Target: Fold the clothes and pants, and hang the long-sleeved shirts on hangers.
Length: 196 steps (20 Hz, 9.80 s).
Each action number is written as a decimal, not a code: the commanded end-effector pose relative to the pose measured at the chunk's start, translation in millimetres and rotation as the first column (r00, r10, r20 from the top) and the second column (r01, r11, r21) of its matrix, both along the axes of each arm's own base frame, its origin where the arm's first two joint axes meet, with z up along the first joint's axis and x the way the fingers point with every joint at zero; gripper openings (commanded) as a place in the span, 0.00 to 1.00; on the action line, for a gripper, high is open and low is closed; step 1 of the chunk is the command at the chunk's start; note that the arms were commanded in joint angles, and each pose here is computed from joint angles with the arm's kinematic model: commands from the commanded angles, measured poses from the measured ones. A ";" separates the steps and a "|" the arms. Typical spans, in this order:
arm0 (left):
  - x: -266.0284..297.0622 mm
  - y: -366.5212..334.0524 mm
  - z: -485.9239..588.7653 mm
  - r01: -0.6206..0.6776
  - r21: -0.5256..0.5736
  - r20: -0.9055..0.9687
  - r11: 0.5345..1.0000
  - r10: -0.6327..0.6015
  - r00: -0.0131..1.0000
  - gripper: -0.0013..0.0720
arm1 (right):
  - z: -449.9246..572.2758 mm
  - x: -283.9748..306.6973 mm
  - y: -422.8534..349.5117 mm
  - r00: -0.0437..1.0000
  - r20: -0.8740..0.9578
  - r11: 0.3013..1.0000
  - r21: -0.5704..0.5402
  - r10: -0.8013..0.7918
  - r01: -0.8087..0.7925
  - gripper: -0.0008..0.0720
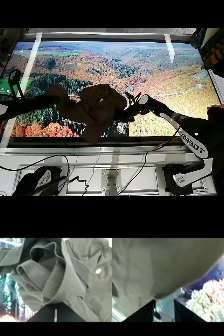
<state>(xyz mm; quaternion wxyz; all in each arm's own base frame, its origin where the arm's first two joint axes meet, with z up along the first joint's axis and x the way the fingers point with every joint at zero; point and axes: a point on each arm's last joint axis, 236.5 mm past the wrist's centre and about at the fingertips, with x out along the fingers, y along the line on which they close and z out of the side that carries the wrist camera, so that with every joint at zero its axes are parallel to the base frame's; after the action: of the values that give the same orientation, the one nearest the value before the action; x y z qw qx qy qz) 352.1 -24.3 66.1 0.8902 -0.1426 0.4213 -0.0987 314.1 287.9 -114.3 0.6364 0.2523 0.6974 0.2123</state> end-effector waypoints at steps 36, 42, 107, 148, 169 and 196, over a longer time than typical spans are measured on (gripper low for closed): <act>-124.9 64.8 371.7 -0.275 -0.377 0.897 0.884 0.422 0.128 0.04 | 537.0 -28.5 -277.2 -0.021 0.980 0.827 0.179 -0.198 0.533 0.03; -169.1 54.9 392.6 -0.240 -0.380 0.916 0.893 0.400 0.038 0.04 | 586.2 -108.6 -254.0 -0.225 0.964 0.832 0.239 -0.141 0.501 0.03; 71.1 -41.9 -15.1 0.069 -0.083 0.177 0.994 -0.054 0.983 0.04 | 30.4 65.0 -179.3 0.812 0.132 0.822 0.102 -0.569 0.560 0.16; 112.0 8.3 45.3 -0.239 -0.511 0.095 0.826 0.331 0.939 0.03 | 257.6 150.2 -281.8 0.793 0.584 0.933 -0.159 -0.174 0.322 0.03; 112.8 18.2 -115.3 -0.142 -0.209 -0.286 0.967 0.078 0.955 0.03 | 94.9 123.8 -271.6 0.983 0.105 0.943 -0.283 -0.148 0.172 0.03; 17.0 129.3 33.7 -0.150 0.047 -0.087 0.988 0.153 0.984 0.27 | 275.0 16.4 -314.7 0.864 0.495 0.752 -0.605 0.097 0.262 0.76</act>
<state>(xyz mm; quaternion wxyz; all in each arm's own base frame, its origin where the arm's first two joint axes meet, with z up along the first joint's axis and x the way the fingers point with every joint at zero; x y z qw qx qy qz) 399.2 87.5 82.9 0.8690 -0.1369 0.4746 -0.0306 377.9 -9.5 134.3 0.8372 0.0250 0.5462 0.0098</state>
